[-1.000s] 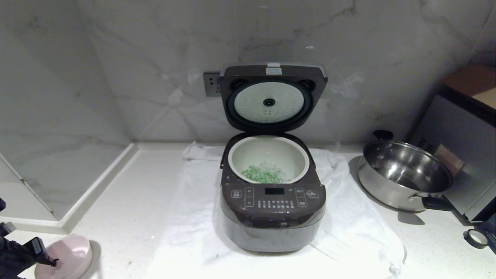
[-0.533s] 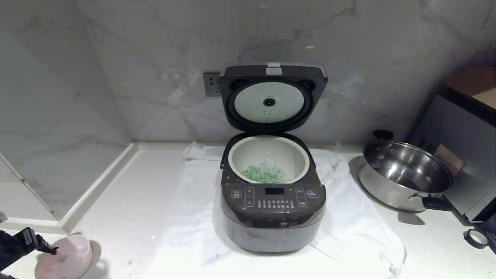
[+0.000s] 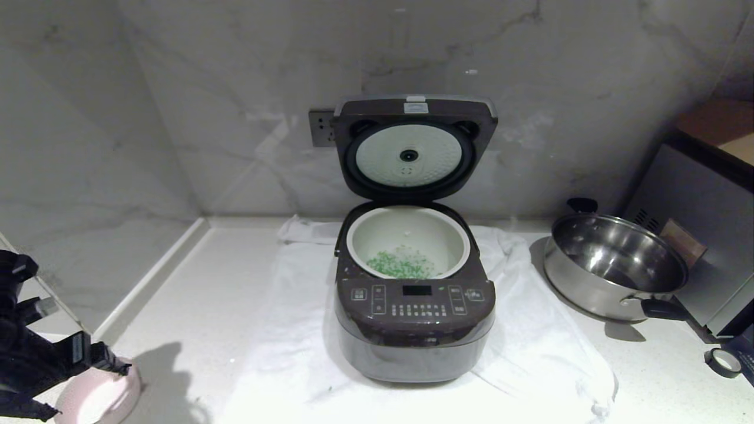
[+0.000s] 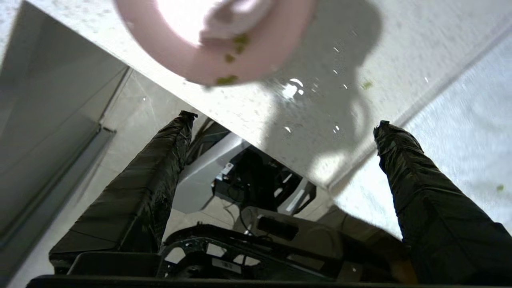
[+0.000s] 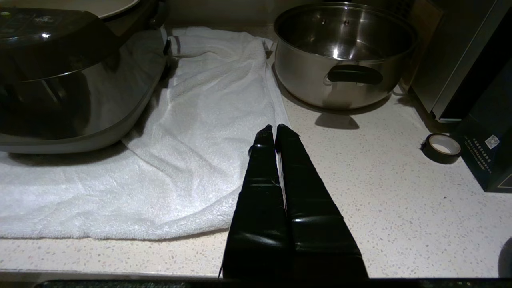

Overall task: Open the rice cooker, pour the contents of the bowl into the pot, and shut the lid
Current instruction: Close the rice cooker

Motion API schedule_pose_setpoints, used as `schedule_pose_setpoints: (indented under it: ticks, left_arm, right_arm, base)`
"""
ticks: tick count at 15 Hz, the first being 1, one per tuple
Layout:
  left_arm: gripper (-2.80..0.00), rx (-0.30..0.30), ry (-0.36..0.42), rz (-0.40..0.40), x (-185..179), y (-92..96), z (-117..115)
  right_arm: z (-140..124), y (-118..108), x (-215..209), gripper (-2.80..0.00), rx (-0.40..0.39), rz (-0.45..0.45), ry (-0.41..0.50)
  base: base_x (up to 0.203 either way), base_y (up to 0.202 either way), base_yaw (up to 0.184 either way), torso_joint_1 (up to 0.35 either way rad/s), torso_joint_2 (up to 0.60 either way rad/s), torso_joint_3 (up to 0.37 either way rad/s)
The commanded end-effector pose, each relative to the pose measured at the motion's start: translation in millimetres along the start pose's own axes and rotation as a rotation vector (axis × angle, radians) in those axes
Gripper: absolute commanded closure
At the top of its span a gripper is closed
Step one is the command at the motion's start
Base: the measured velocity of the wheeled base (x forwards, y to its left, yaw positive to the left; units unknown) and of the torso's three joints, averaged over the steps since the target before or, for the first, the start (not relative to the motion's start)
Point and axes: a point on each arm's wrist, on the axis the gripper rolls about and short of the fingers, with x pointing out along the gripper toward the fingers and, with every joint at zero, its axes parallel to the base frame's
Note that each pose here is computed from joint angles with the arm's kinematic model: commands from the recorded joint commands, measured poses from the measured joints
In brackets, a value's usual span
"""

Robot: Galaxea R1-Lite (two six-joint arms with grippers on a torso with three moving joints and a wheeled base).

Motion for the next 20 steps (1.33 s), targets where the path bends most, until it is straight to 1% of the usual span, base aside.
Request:
schedule_pose_setpoints:
  ticks: [1,4,7,10,12,13,14,16,17,20]
  left_arm:
    - [-2.8,0.093,-0.042,-0.032,-16,-20.8,-15]
    - [-2.8,0.214,-0.08,-0.089,-30,-47.5,-28]
    - [-2.8,0.317,-0.101,-0.152,-40,-79.6,-42]
    - [-2.8,0.388,-0.132,-0.234,-55,-114.1,-51]
    - [-2.8,0.424,-0.16,-0.299,-68,-137.3,-56]
    - [-2.17,0.444,-0.172,-0.33,-75,-148.1,-59]
    - [0.0,0.46,-0.182,-0.354,-80,-157.3,-61]
    - [0.0,0.452,-0.191,-0.383,-85,-173.3,-59]
    - [0.0,0.452,-0.197,-0.39,-86,-177.8,-57]
    - [0.0,0.474,-0.228,-0.431,-97,-193.9,-54]
  right_arm:
    - [0,0,0,0.0,0.0,-0.001,0.001]
    - [0,0,0,0.0,0.0,0.0,0.001]
    - [0,0,0,0.0,0.0,0.0,0.002]
    - [0,0,0,0.0,0.0,0.0,0.001]
    - [0,0,0,0.0,0.0,0.0,0.001]
    - [0,0,0,0.0,0.0,0.0,0.001]
    - [0,0,0,0.0,0.0,-0.001,0.001]
    - [0,0,0,0.0,0.0,0.0,0.001]
    - [0,0,0,0.0,0.0,0.0,0.001]
    - [0,0,0,0.0,0.0,0.0,0.001]
  base:
    - [0.0,0.0,0.0,0.0,0.0,0.0]
    - [0.0,0.0,0.0,0.0,0.0,0.0]
    - [0.0,0.0,0.0,0.0,0.0,0.0]
    - [0.0,0.0,0.0,0.0,0.0,0.0]
    - [0.0,0.0,0.0,0.0,0.0,0.0]
    - [0.0,0.0,0.0,0.0,0.0,0.0]
    - [0.0,0.0,0.0,0.0,0.0,0.0]
    - [0.0,0.0,0.0,0.0,0.0,0.0]
    - [0.0,0.0,0.0,0.0,0.0,0.0]
    - [0.0,0.0,0.0,0.0,0.0,0.0]
